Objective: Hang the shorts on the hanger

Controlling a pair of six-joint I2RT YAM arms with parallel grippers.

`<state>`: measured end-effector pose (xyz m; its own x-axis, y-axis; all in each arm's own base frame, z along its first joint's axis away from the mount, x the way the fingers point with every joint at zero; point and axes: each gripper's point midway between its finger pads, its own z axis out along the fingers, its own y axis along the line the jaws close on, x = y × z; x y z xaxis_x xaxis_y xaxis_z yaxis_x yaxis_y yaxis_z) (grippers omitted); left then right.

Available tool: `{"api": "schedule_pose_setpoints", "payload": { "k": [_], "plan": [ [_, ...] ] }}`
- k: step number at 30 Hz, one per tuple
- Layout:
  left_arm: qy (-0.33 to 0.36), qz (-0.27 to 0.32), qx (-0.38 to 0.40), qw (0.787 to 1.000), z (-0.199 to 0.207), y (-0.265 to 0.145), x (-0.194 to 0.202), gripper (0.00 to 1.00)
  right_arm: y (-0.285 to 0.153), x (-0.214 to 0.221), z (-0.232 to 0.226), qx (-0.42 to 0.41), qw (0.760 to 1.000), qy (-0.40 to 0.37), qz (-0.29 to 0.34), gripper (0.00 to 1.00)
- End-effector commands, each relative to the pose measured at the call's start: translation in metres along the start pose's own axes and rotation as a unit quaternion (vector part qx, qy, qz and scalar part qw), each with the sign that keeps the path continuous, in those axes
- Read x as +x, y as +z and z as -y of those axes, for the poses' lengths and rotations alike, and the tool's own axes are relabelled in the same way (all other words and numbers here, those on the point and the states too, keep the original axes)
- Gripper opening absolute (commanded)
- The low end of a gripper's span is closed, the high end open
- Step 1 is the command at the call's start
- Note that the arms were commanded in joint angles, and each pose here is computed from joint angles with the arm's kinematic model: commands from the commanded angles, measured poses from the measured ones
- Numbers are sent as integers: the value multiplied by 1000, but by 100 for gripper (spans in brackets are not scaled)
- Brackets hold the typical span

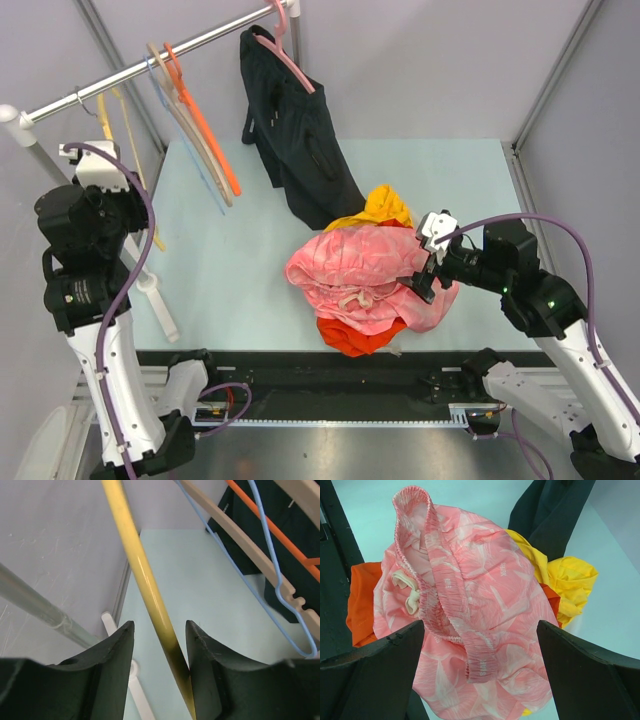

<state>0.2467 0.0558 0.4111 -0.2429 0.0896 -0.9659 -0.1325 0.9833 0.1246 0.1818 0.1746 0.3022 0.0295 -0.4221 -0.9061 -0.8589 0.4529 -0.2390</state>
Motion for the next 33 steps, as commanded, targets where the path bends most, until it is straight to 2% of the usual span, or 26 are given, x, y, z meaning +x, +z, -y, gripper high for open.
{"api": "schedule_pose_setpoints", "payload": {
  "k": [1,3,4,6,7,14,19,27,33],
  "plan": [
    [-21,35,17,999,6,6,-16,49,-7,-19,5,13,1000,-10,23,100],
    [-23,43,16,999,5,11,-19,40,-7,-18,6,14,1000,-10,21,99],
    [-26,47,15,998,5,11,-21,31,-7,-18,6,15,1000,-10,22,100],
    [-26,62,15,998,4,13,-28,25,-7,-18,6,15,1000,-12,21,100],
    [-26,71,10,997,3,12,-32,19,-7,-16,5,14,1000,-11,18,99],
    [-24,116,4,993,0,-4,-58,1,-9,-18,8,21,999,-18,21,100],
    [-25,137,-10,990,-4,-19,-67,0,-6,-18,8,17,1000,-17,20,100],
    [-24,188,-55,980,-13,-66,-73,0,-5,-17,8,16,1000,-19,18,100],
    [-26,167,-45,985,-8,-72,-60,0,-4,-19,9,17,999,-21,22,100]
  ]
}}
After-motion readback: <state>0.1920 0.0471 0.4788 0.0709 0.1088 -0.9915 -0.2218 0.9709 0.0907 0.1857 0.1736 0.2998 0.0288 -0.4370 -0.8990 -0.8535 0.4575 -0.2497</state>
